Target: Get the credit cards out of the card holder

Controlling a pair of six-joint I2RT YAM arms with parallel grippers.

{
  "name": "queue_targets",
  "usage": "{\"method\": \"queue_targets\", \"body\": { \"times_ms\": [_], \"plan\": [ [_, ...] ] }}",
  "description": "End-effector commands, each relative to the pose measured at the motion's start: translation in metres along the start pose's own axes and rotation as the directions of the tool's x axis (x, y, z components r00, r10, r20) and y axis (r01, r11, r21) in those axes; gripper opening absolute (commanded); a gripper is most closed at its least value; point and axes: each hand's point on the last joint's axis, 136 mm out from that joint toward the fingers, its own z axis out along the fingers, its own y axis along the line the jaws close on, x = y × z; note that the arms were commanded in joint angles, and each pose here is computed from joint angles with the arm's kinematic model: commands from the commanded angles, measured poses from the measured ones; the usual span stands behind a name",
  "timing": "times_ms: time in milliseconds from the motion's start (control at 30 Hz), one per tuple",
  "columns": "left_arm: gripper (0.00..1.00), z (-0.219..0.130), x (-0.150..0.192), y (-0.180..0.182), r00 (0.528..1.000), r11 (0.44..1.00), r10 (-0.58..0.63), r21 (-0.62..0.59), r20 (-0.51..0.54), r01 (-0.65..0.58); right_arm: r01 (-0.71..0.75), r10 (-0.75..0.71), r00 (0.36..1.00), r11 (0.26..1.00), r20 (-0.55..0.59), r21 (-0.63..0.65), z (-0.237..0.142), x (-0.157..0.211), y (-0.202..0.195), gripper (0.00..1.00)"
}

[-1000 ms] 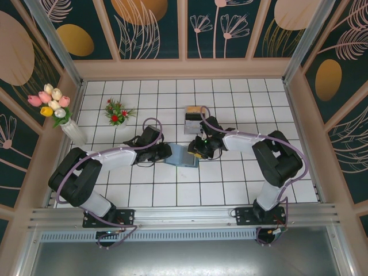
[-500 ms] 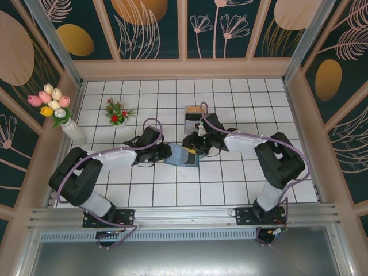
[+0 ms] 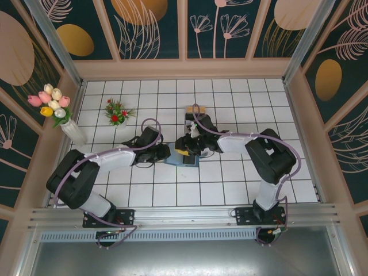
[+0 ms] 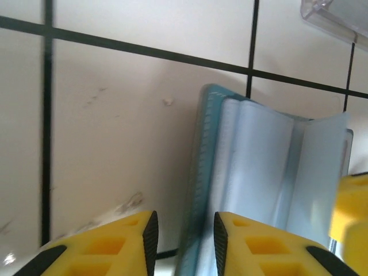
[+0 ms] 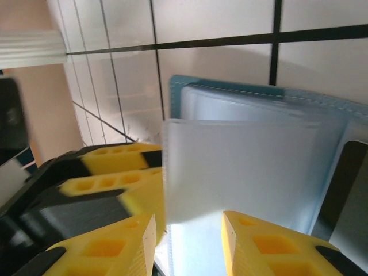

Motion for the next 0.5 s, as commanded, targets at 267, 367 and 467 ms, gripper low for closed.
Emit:
{"method": "queue_targets", "body": {
  "times_ms": [267, 367, 467],
  "plan": [
    [0.27, -0.052, -0.017, 0.004, 0.99, 0.999, -0.023, -0.031, 0.136, 0.027, -0.026, 0.026, 1.0, 1.0, 0.0, 0.016, 0.017, -0.011, -0.004, 0.22],
    [0.21, -0.055, -0.018, -0.023, 0.991, 0.994, -0.02, 0.11, 0.135, 0.005, -0.034, 0.033, 0.999, 0.996, 0.009, 0.087, 0.018, -0.008, -0.018, 0.18],
    [0.2, -0.049, -0.016, -0.043, 0.994, 0.976, -0.03, 0.219, 0.107, 0.005, -0.042, 0.039, 0.999, 0.989, 0.023, 0.145, 0.017, -0.008, -0.03, 0.17]
  ]
}}
